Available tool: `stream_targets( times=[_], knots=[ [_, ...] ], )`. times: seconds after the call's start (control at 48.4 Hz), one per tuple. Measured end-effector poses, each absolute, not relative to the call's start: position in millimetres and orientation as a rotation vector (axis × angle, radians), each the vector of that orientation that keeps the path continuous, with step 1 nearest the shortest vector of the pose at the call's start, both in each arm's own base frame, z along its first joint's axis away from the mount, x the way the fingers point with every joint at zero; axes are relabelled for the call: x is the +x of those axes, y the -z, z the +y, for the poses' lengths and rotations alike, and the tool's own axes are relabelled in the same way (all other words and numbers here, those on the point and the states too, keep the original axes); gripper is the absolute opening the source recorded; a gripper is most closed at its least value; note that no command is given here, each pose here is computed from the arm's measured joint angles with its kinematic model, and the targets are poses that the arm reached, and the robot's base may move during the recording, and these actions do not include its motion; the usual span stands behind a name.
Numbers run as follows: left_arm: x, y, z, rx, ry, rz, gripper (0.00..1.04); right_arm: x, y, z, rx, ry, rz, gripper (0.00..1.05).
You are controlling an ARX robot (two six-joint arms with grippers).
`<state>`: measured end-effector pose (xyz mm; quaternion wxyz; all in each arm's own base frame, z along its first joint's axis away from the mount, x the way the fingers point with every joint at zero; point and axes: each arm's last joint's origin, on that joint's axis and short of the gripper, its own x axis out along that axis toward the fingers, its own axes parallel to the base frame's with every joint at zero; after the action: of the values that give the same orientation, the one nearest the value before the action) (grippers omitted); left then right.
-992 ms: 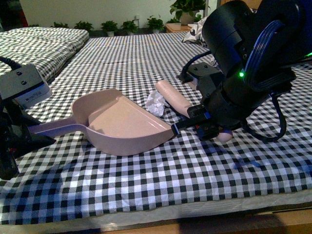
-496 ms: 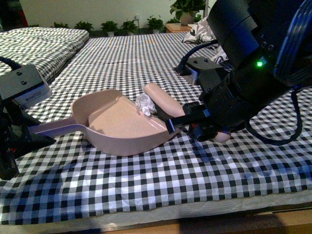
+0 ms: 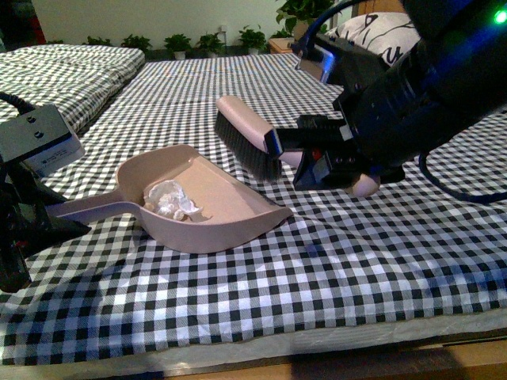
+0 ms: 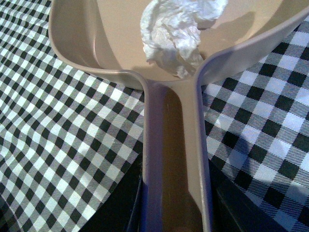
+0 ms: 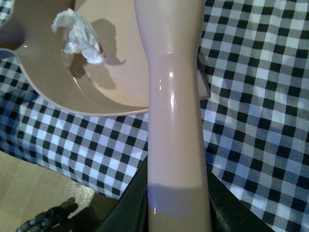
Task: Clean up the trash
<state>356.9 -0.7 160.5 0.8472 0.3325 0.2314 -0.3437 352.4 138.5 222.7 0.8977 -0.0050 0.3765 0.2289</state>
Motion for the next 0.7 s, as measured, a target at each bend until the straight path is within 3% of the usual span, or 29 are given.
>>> stream_targets(
  times=[0.703],
  knots=[
    [357,-161,-1,0.701,0.725,0.488,0.28,384,-242,74,0.027,-0.176,0.622,0.2]
  ],
)
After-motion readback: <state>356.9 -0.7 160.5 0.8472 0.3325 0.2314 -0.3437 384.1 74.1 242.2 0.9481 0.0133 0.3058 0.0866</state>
